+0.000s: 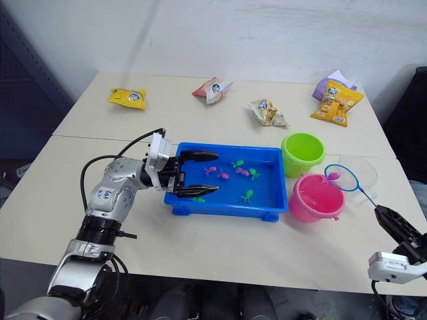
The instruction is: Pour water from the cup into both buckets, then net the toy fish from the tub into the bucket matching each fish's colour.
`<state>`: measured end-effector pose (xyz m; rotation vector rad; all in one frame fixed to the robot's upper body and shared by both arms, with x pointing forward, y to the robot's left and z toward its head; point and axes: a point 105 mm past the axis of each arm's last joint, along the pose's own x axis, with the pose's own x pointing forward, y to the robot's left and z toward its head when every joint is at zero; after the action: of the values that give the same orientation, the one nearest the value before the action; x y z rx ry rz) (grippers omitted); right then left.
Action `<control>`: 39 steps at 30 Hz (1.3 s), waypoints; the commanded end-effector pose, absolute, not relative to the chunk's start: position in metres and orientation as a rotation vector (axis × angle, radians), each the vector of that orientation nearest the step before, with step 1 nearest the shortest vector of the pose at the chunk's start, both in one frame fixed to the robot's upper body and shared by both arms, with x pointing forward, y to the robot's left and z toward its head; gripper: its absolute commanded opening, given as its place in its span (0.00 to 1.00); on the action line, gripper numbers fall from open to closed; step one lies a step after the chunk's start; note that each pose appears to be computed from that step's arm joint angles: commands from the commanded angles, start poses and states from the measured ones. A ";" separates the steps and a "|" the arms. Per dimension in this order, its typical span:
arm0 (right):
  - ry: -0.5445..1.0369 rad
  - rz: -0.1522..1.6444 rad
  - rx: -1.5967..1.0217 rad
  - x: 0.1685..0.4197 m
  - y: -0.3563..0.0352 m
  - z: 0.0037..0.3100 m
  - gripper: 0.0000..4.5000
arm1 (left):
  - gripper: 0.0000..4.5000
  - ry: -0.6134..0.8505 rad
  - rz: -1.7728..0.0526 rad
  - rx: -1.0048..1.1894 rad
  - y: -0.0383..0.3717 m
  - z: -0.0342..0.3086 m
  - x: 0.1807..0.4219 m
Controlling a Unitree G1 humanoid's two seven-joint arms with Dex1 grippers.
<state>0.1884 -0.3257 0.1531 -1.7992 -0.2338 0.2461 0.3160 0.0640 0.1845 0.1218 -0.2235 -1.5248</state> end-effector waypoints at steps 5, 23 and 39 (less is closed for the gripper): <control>-0.284 0.235 -1.819 0.190 -0.319 0.159 0.00 | 0.99 -0.273 -1.514 0.135 0.064 0.195 0.316; -0.224 0.206 -1.760 0.189 -0.330 0.171 0.00 | 0.99 -0.243 -1.453 0.163 0.083 0.190 0.321; -0.070 0.648 -0.576 0.242 -0.203 0.184 0.00 | 0.99 -0.174 -1.304 0.194 0.123 0.179 0.329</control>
<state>0.2398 -0.2128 0.1881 -0.6310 -0.1346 0.6211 0.3281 0.1151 0.1753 0.1772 -0.1496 -1.3293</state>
